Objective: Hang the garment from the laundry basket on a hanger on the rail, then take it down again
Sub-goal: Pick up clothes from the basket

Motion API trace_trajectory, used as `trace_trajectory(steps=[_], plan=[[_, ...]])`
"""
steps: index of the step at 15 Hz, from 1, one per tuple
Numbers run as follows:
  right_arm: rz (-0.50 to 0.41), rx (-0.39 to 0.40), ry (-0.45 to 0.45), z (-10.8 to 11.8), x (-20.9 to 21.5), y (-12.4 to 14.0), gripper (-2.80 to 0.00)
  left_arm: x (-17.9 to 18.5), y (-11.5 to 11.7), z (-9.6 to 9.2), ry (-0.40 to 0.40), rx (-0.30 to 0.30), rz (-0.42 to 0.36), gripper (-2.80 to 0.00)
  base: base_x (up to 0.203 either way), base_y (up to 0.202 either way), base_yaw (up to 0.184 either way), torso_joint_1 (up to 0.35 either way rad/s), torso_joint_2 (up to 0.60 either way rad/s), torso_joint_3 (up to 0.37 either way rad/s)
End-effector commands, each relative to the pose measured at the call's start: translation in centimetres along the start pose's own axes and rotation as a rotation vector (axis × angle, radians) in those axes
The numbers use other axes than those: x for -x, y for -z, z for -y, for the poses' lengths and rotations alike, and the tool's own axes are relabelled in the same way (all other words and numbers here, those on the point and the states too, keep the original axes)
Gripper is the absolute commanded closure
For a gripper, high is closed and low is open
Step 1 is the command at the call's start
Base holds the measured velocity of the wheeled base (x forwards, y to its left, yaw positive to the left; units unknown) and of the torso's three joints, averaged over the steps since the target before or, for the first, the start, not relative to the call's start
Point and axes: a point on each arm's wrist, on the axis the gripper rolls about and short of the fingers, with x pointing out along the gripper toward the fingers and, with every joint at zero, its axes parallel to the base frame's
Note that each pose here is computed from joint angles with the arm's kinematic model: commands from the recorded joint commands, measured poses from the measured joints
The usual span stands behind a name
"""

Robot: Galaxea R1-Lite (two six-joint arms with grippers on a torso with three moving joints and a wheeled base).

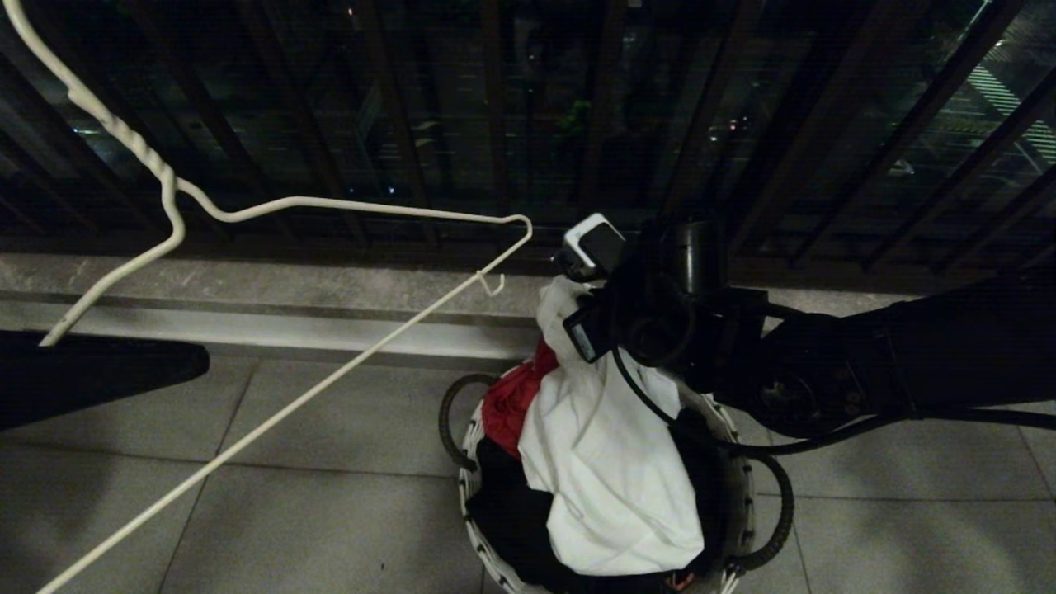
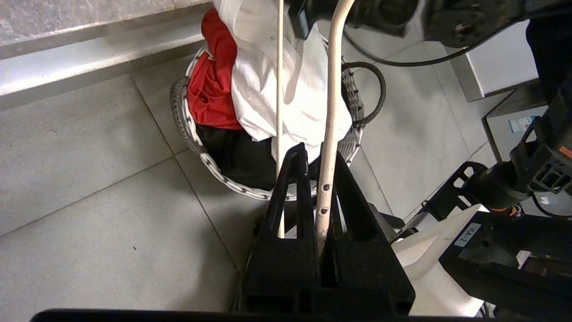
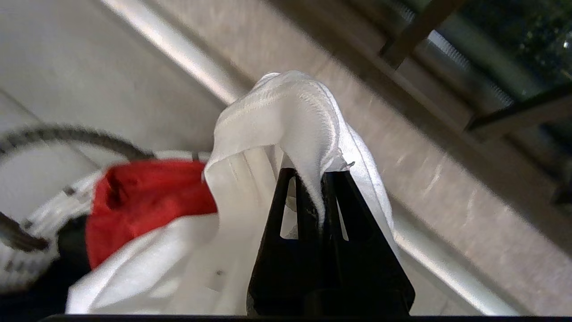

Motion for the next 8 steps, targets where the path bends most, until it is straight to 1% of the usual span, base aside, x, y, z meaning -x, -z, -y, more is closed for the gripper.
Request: trace_trajectory(steps=[1,4,8], plan=[[0.066,-0.020,0.027,1.1,1.3,-2.1,0.00,0.0,0.0,0.0,0.002,0.001,-0.005,0.00,0.000,0.000,0.000,0.000,0.00,0.000],[0.145,-0.049,0.068,2.5,2.3,-4.7,0.00,-0.4,0.0,-0.1,0.007,0.004,-0.015,0.00,0.000,0.000,0.000,0.000,0.00,0.000],[0.196,-0.072,0.107,3.3,2.8,-6.4,0.00,-2.1,0.1,-0.9,0.008,0.031,-0.059,0.00,0.000,0.000,0.000,0.000,0.00,0.000]])
